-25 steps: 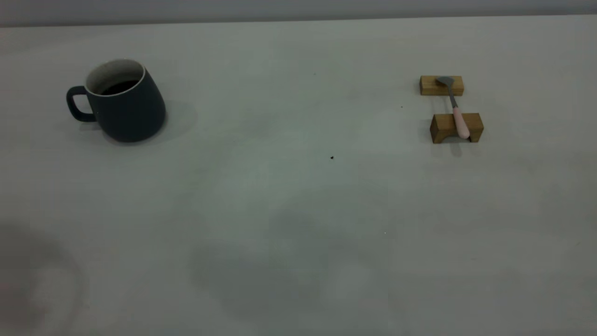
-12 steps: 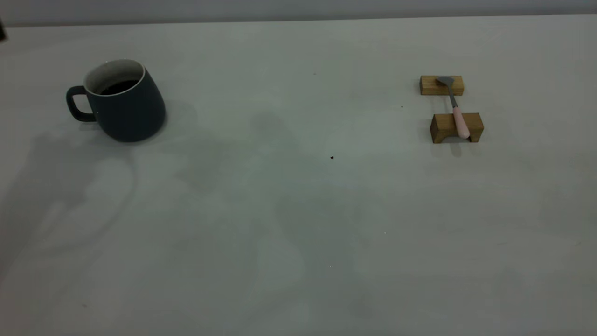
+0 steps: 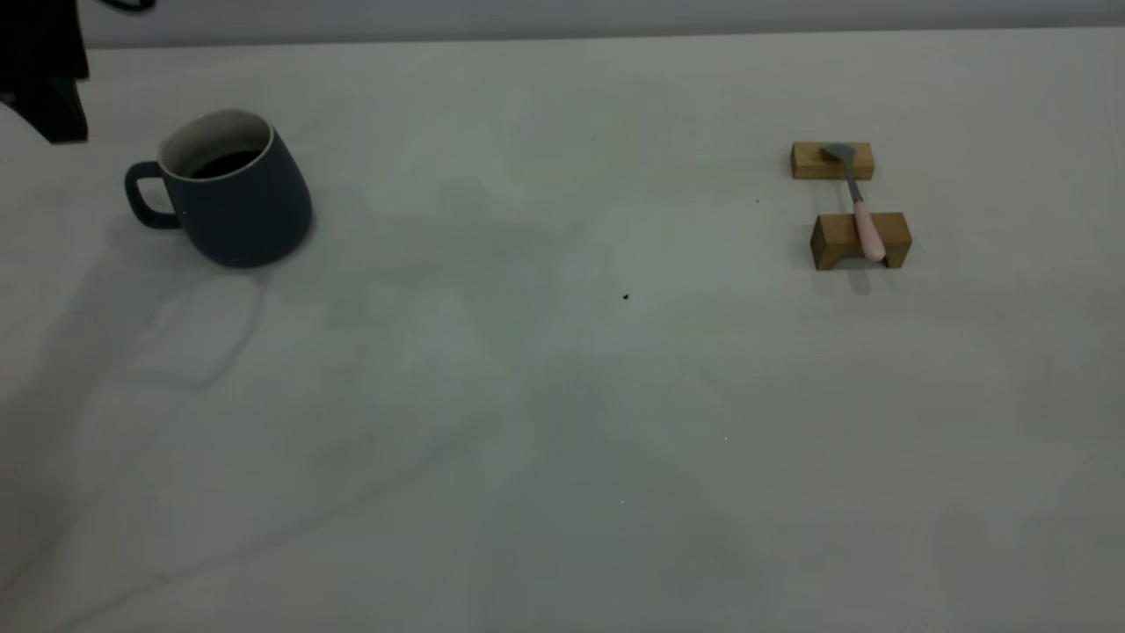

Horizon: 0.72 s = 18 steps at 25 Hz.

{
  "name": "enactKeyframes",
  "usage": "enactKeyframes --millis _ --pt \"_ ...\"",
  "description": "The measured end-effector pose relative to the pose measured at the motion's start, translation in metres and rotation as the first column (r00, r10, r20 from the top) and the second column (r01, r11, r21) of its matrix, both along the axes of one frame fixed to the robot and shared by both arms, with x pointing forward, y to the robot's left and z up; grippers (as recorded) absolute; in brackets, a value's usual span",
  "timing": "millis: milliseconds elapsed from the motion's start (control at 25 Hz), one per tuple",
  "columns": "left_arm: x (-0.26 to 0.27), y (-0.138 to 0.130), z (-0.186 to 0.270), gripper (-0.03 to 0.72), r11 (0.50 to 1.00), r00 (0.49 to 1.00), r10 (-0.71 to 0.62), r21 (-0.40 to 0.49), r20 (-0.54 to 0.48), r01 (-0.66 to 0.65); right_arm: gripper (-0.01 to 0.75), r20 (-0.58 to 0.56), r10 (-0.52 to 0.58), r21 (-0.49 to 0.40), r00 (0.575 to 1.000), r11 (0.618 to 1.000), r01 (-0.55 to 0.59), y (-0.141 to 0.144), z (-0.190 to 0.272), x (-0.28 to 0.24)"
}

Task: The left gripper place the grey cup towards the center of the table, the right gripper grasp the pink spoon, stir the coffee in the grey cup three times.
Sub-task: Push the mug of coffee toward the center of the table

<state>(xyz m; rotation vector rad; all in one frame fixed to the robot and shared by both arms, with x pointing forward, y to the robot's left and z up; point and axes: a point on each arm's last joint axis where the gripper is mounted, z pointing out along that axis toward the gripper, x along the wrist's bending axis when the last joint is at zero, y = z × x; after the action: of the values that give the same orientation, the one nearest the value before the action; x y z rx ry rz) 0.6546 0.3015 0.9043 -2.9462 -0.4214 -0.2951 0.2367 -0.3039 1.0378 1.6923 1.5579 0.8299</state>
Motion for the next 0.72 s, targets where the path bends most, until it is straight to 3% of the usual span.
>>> enactKeyframes --millis 720 --pt "0.023 -0.002 -0.073 0.589 0.996 0.995 -0.093 -0.008 0.028 0.094 0.237 0.0 0.0 0.001 1.0 1.0 0.0 0.0 0.0 0.0"
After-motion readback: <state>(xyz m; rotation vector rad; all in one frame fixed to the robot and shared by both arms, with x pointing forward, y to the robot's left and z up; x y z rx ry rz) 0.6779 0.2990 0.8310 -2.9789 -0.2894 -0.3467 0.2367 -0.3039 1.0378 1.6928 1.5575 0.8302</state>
